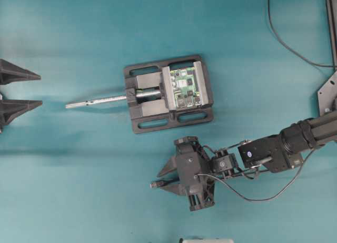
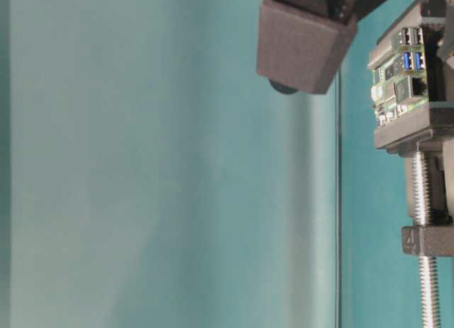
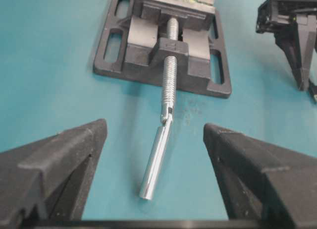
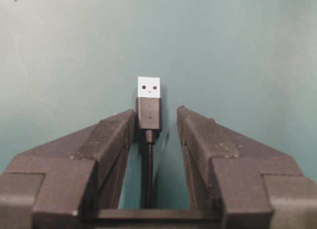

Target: Insert the USB into the fixed PCB.

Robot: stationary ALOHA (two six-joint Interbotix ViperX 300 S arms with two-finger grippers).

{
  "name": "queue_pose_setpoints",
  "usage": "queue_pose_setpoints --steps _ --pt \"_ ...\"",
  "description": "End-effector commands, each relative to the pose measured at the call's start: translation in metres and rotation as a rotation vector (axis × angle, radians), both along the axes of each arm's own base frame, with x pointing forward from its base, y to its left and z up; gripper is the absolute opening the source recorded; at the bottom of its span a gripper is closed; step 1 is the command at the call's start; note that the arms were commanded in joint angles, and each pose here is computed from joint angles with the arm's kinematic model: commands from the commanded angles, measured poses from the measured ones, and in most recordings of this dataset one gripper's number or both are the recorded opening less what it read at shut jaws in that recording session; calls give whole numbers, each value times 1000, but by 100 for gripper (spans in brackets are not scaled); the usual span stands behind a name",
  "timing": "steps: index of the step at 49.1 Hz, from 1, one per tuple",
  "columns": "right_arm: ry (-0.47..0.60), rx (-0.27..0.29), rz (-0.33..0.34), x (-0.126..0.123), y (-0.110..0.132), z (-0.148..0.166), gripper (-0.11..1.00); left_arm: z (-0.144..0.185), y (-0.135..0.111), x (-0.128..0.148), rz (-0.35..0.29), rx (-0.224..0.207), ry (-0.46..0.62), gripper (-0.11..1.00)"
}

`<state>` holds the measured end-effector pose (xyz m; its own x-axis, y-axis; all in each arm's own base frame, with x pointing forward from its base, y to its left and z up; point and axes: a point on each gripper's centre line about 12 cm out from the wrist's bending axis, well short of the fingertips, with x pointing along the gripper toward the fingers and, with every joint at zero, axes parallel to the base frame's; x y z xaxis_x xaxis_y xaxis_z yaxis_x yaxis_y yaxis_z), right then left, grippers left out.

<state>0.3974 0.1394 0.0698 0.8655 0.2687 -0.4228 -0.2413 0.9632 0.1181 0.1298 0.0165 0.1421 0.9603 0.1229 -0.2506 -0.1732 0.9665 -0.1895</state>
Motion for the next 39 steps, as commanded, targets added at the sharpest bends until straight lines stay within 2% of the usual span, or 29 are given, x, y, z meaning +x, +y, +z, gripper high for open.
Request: queue_pose_setpoints --steps 1,17,29,39 --pt "-7 8 4 1 4 7 40 8 0 4 -4 15 -15 96" --pt "39 1 25 -6 12 1 39 8 0 4 -3 14 -15 96" --pt "48 -3 44 -11 18 -1 30 8 0 4 -4 15 -15 96" --pt "85 -14 49 -14 19 -5 28 8 0 4 -3 14 -14 96"
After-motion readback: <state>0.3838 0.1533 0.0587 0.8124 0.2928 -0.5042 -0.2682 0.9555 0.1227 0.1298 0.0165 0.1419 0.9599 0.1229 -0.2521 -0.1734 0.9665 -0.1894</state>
